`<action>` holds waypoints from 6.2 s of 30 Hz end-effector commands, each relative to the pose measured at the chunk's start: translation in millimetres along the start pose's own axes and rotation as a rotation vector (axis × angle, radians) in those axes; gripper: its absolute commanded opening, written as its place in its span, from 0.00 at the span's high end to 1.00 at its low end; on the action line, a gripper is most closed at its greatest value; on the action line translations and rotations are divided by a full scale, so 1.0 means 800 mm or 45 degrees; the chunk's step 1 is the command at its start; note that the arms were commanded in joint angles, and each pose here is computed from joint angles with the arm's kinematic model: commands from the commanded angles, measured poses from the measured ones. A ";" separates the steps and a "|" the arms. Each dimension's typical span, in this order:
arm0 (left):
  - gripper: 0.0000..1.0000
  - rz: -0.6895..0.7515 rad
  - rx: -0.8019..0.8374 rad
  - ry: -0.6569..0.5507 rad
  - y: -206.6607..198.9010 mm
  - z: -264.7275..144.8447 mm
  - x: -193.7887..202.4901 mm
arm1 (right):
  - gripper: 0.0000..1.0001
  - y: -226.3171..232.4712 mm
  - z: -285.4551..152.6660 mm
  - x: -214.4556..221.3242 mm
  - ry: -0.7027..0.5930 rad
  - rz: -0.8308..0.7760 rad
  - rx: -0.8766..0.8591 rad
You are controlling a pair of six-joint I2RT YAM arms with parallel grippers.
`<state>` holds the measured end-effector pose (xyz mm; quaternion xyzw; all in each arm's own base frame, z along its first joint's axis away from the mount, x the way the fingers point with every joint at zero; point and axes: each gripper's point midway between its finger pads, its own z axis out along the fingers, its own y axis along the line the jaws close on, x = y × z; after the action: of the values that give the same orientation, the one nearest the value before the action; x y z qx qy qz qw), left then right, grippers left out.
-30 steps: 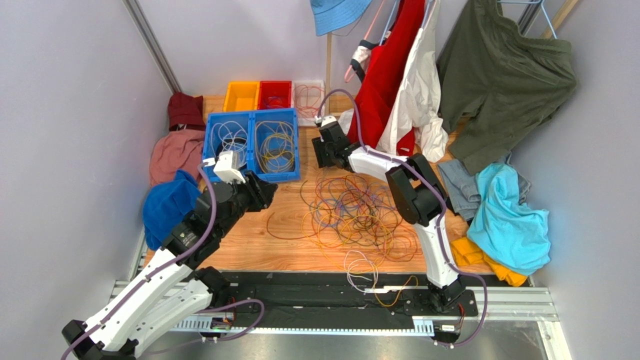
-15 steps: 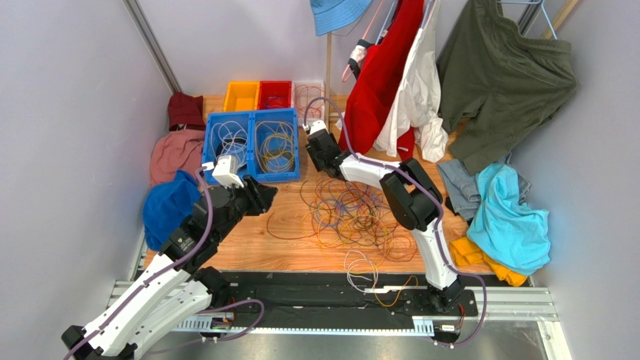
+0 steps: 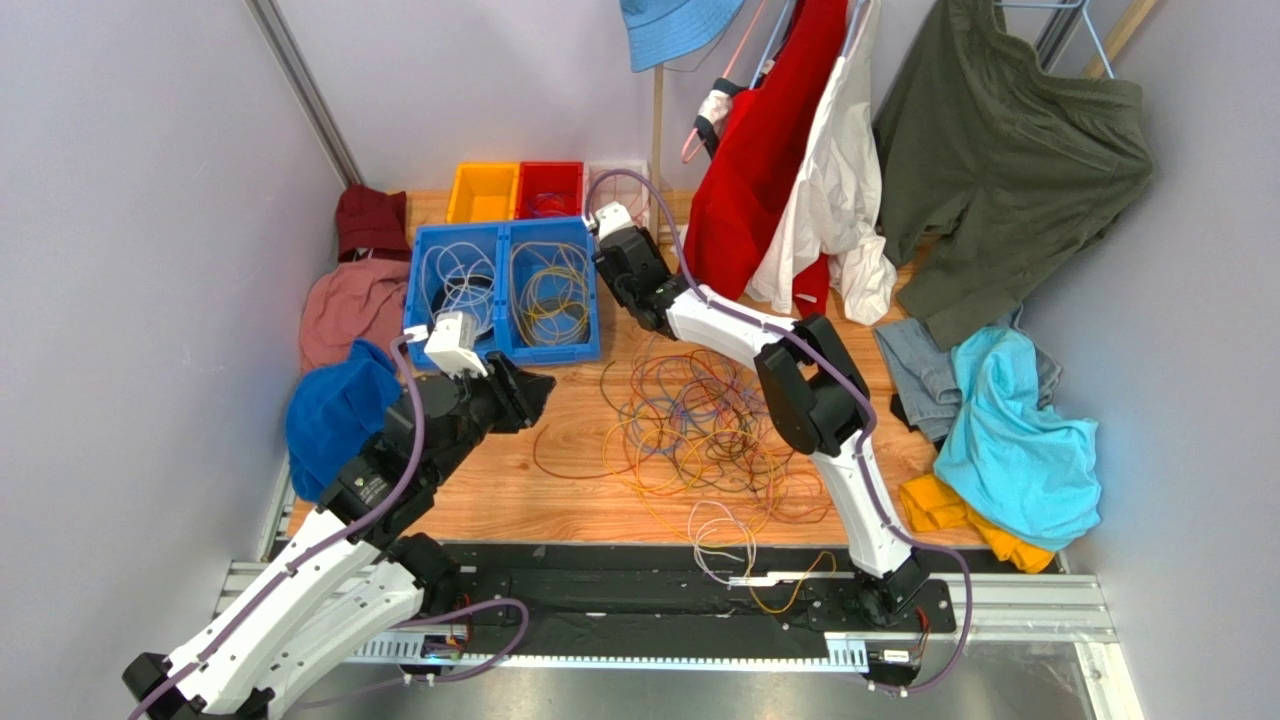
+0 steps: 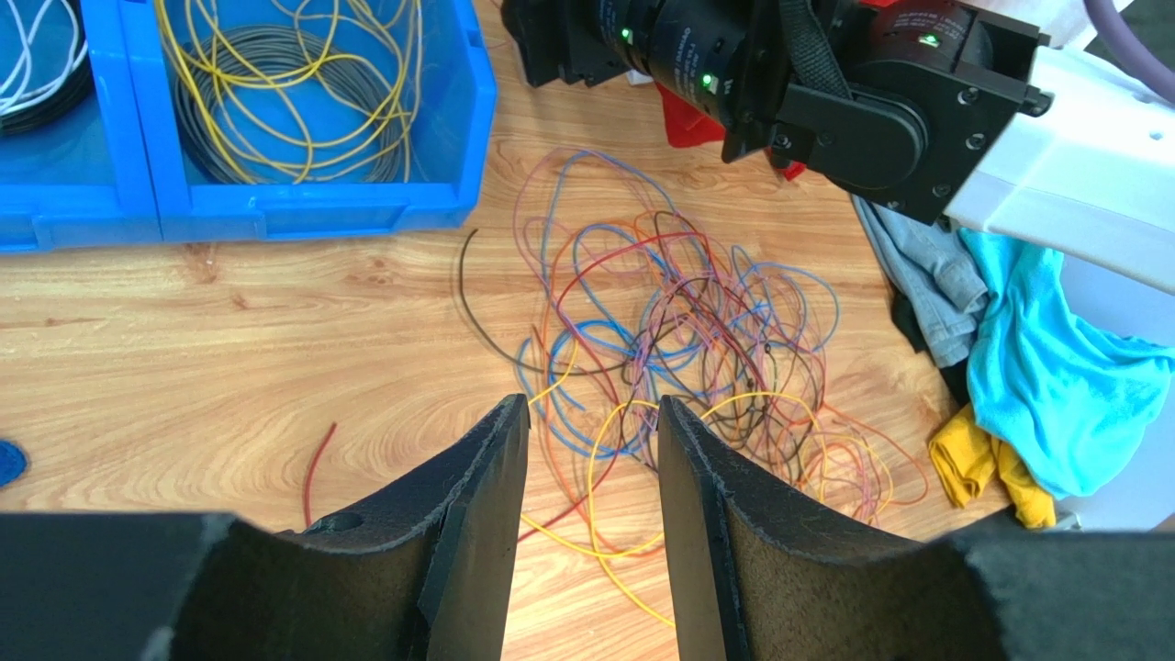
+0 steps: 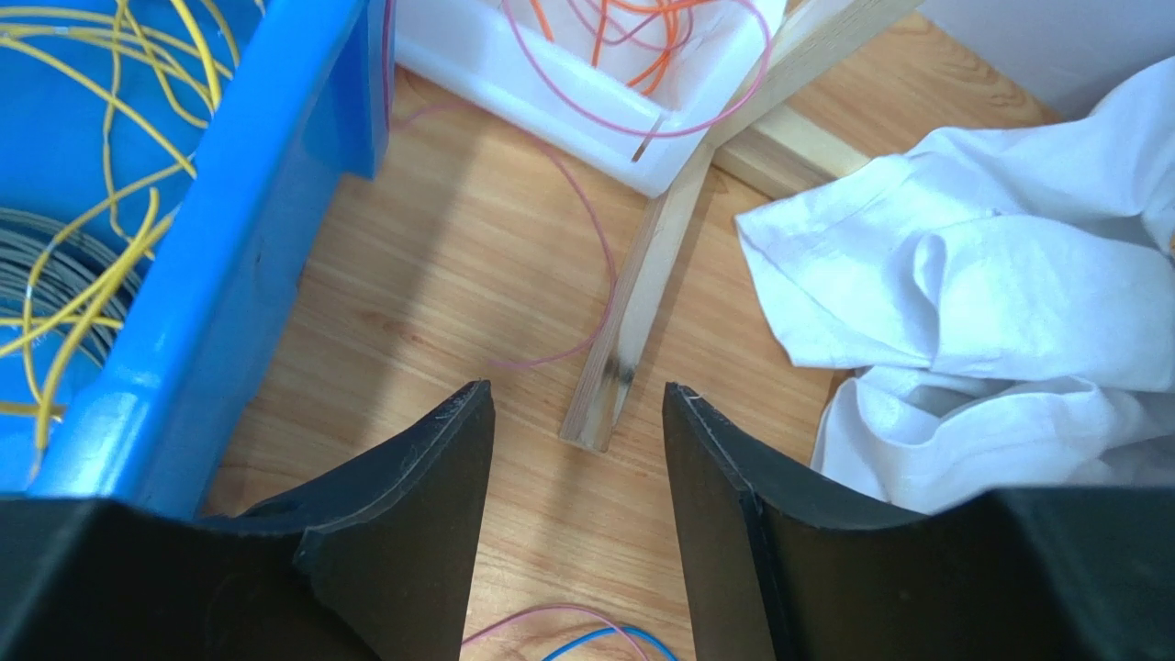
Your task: Untangle the cables
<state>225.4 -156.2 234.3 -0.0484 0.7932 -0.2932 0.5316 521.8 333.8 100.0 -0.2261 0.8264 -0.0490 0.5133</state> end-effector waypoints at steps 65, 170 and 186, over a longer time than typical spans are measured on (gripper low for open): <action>0.52 -0.052 -0.004 0.069 0.010 0.010 0.033 | 0.46 0.068 -0.015 -0.098 -0.147 0.370 -0.349; 0.11 -0.012 -0.080 0.041 0.022 -0.017 0.016 | 0.44 0.095 -0.404 0.199 0.196 0.382 -0.589; 0.11 -0.037 -0.095 0.072 0.030 -0.020 0.030 | 0.44 0.168 -0.417 0.247 0.281 0.157 -0.638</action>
<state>207.4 -135.7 199.1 -0.0678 0.8248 -0.2571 0.4990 109.9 299.9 41.0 -0.3054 0.8809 0.1444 0.3316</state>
